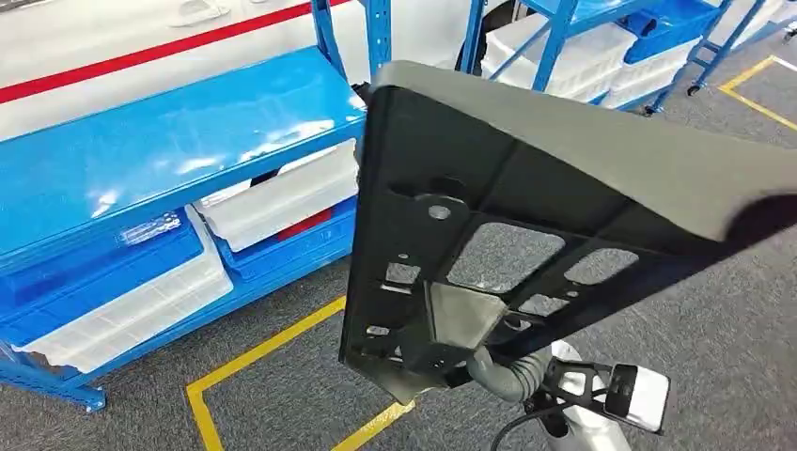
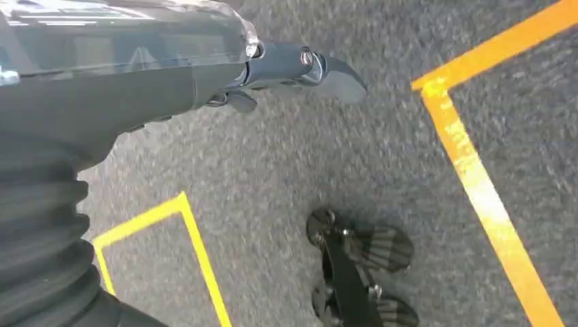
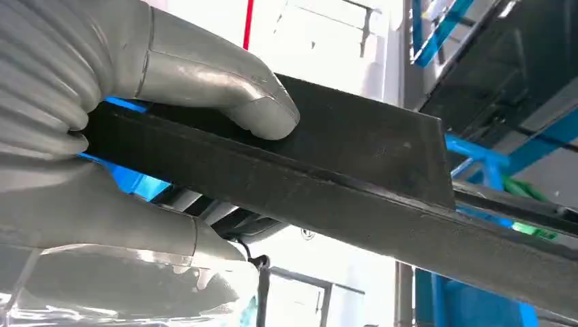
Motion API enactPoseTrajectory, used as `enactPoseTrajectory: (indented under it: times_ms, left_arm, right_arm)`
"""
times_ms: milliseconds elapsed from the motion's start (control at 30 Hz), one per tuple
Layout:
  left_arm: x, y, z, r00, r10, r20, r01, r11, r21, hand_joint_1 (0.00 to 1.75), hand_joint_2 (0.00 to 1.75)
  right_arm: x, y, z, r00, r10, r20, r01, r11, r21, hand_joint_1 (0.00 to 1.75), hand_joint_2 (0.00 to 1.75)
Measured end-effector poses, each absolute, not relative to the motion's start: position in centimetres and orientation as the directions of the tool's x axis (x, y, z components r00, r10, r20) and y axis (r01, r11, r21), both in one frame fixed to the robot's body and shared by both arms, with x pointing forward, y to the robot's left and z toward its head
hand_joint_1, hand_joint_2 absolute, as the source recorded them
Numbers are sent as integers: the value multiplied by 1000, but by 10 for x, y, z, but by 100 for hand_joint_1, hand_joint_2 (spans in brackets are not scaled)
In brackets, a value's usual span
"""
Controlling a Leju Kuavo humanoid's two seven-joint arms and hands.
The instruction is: Take the parts from the cabinet and place them on the table.
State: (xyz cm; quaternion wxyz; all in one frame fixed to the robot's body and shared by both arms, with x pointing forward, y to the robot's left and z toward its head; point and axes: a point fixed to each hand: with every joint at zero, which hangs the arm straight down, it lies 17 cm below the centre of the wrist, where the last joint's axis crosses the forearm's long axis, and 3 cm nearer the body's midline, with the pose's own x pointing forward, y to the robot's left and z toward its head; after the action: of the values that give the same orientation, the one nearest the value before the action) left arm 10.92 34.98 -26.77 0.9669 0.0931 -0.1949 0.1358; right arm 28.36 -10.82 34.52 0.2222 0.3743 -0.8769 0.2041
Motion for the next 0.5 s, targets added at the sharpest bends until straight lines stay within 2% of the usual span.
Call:
enactPoseTrajectory:
  times_ms: [300,500]
  left_arm:
    - [108,348,-268,890,224,398,-296,947,127,0,175]
    - [110,346,-268,893,220,392,-289,949,125,0,175]
  right_arm:
    - [288,-121,350,-651,-549,524,-713,679,-175,175,175]
    - [272,-131,372,-691,-557,461,-696,685,-216,175,175]
